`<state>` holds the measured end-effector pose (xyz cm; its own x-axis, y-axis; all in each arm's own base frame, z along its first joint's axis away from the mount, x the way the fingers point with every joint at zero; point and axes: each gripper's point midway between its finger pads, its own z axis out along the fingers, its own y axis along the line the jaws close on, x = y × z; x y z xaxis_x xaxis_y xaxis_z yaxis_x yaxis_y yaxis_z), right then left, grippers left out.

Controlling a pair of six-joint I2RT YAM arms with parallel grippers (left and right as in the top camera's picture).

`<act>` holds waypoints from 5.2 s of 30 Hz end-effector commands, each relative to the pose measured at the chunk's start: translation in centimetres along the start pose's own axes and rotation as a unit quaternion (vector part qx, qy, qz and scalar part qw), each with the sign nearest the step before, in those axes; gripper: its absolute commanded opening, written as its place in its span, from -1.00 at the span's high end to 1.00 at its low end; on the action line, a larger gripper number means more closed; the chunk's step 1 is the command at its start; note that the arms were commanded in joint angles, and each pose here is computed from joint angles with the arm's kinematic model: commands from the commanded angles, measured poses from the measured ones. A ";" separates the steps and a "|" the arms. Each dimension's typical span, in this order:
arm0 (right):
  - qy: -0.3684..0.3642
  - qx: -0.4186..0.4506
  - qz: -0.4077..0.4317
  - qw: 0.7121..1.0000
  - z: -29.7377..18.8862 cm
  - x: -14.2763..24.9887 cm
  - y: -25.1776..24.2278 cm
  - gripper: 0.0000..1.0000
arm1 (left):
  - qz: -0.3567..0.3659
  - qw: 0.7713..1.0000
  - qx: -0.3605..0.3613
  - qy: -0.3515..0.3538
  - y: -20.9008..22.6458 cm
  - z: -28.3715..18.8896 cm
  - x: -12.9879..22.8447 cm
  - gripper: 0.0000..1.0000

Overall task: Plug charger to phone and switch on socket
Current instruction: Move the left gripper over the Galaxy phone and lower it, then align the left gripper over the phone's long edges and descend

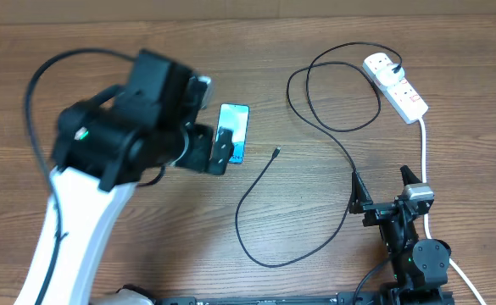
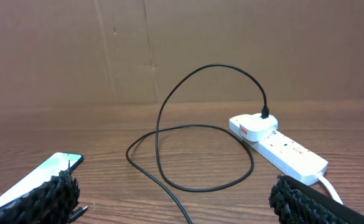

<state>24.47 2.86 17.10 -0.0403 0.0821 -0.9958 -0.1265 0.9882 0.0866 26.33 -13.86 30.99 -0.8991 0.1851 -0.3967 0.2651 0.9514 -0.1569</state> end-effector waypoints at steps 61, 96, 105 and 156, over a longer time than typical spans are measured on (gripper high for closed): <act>-0.003 0.002 0.002 1.000 0.0 0.1 -0.1 -1.00 | -0.133 0.980 -0.095 0.112 1.2 25.2 -5.7 -1.00; -0.003 0.002 0.002 1.000 0.0 0.1 -0.1 -1.00 | -0.090 0.984 -0.097 0.119 4.2 30.0 -5.3 -1.00; -0.003 0.002 0.001 1.000 0.0 0.1 -0.1 -1.00 | -0.089 0.984 -0.102 0.116 4.6 31.0 -4.7 -0.99; -0.003 0.002 0.001 1.000 0.0 0.1 -0.1 -1.00 | -0.088 0.970 -0.126 0.191 6.6 36.0 -0.5 -0.78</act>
<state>24.48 2.82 17.11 -0.0397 0.0822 -0.9958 -0.1239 0.9885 0.0865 42.12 -18.03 0.23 -0.9961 0.0319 -0.0826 0.0320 0.9995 -0.0002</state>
